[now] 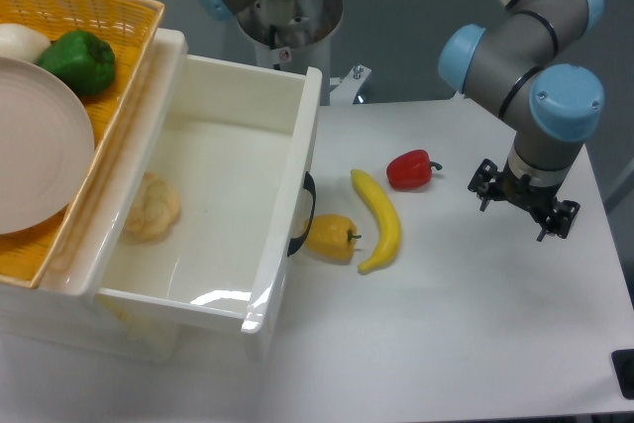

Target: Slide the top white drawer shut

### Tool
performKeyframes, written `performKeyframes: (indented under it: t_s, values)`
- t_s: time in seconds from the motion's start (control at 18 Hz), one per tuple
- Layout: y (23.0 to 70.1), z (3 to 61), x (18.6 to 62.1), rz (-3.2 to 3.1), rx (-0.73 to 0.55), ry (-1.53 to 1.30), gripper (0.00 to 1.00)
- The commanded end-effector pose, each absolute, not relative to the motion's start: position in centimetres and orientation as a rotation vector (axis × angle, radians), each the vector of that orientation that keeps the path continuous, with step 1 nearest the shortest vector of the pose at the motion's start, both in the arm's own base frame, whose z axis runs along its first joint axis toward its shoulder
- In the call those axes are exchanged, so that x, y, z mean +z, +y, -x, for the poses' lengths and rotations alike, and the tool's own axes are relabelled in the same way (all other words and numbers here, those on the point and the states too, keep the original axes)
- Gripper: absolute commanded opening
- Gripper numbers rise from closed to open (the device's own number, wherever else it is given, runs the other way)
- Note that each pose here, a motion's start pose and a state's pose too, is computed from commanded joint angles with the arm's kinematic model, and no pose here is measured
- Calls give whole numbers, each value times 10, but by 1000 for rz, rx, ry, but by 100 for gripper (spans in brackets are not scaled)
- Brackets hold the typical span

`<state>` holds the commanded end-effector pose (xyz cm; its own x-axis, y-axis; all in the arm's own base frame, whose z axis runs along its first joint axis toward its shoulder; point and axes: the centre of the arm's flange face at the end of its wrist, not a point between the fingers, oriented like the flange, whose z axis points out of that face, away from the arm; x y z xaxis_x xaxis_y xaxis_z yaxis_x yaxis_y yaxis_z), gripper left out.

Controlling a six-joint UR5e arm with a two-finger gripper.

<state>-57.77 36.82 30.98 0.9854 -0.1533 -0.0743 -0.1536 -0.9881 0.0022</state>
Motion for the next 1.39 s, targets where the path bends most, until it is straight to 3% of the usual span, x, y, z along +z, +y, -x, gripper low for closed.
performKeyframes:
  t_s: [0.61, 0.83, 0.94, 1.11, 1.17, 1.22, 1.39]
  values:
    - [371, 538, 279, 3230, 38, 254, 100]
    - [384, 522, 264, 3248, 6, 96, 100]
    - [396, 513, 266, 3210, -8, -37, 83]
    - [422, 490, 259, 3155, -78, -237, 34]
    - [431, 483, 258, 3153, -77, -276, 24]
    - [436, 478, 258, 3151, -76, -308, 24]
    - [450, 464, 260, 3128, -99, -348, 0]
